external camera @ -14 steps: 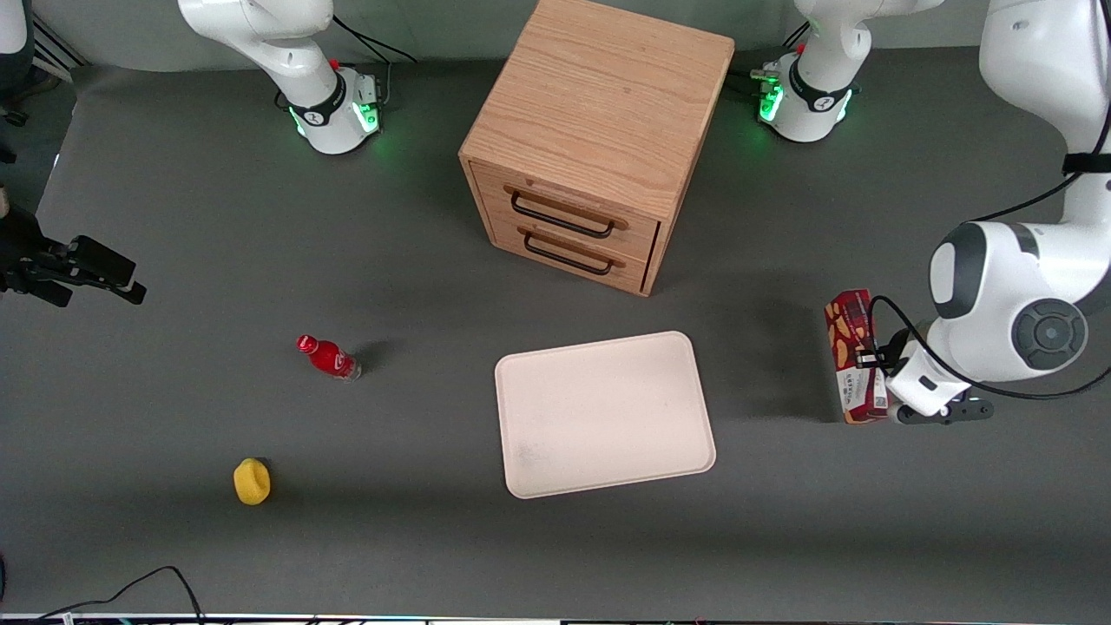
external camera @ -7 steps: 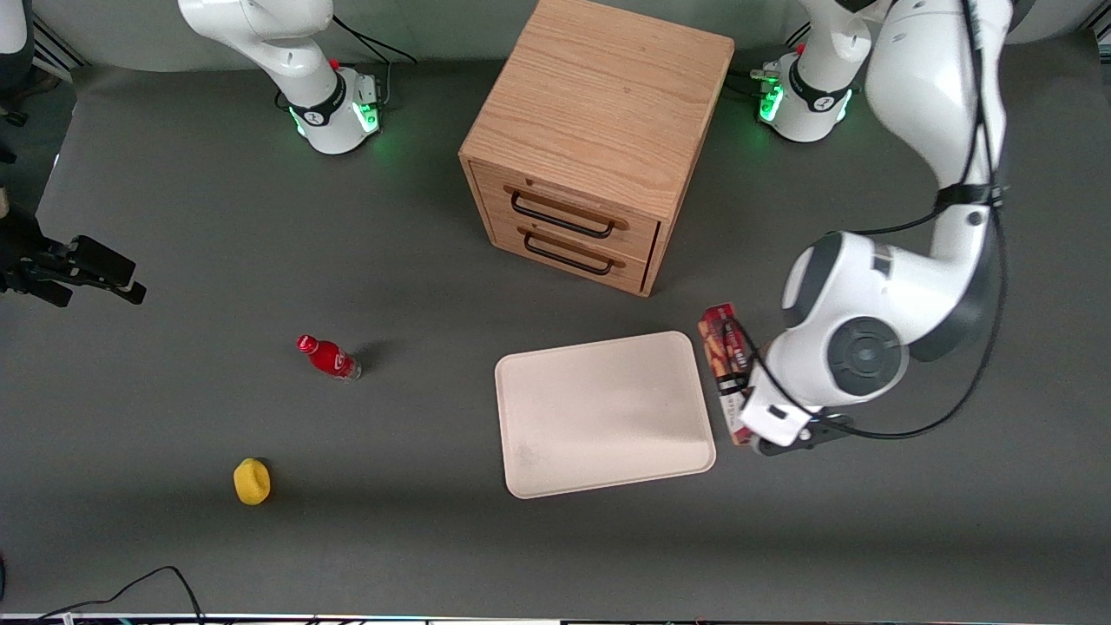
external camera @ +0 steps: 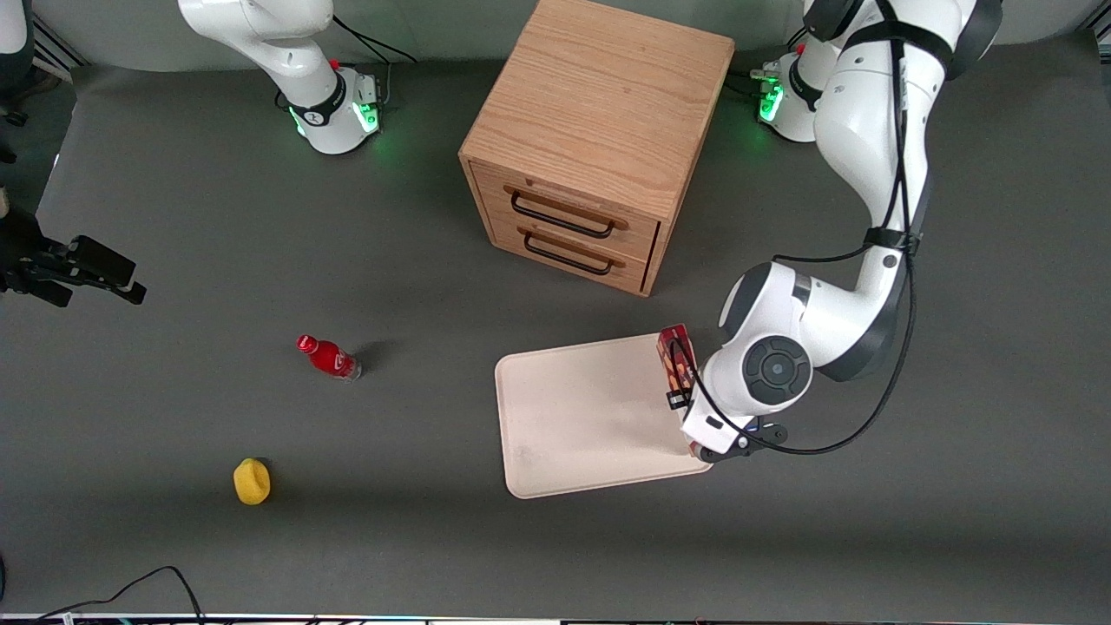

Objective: Place red cookie box on tray
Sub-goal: 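Carry the box over the white tray and lower it onto the tray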

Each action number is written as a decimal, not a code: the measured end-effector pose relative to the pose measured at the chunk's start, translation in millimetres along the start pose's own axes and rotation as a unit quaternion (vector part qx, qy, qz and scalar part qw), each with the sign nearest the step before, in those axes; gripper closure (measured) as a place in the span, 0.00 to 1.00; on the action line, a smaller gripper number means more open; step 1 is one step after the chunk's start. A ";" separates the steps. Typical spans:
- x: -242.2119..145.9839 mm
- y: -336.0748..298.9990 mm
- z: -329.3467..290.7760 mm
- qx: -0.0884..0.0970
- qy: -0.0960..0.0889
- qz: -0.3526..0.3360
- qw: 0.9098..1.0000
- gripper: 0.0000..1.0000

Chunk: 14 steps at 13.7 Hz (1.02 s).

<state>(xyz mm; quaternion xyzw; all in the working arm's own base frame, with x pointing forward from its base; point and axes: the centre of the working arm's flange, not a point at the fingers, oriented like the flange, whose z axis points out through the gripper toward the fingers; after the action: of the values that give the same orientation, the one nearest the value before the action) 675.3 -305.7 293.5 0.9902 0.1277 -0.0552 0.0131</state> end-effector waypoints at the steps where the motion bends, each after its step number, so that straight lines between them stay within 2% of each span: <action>1: 0.9 2.6 6.6 0.004 0.009 0.005 1.000 0.95; 3: -2.2 10.2 22.4 0.015 0.016 0.018 1.000 0.94; 5: -7.2 17.5 26.8 0.022 0.022 0.022 0.999 0.75; 7: -5.9 18.5 16.9 0.021 0.026 0.020 0.999 0.56; 8: -4.2 14.5 8.2 0.027 0.022 0.016 0.999 0.43; 12: -5.4 -24.5 -67.0 0.070 -0.018 -0.005 0.997 0.02; 14: -3.9 -67.7 -122.9 0.074 -0.028 0.010 0.997 0.00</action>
<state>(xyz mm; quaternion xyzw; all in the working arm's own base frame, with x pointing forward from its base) 667.3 -236.3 415.3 0.9877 0.1131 -0.0917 -0.0565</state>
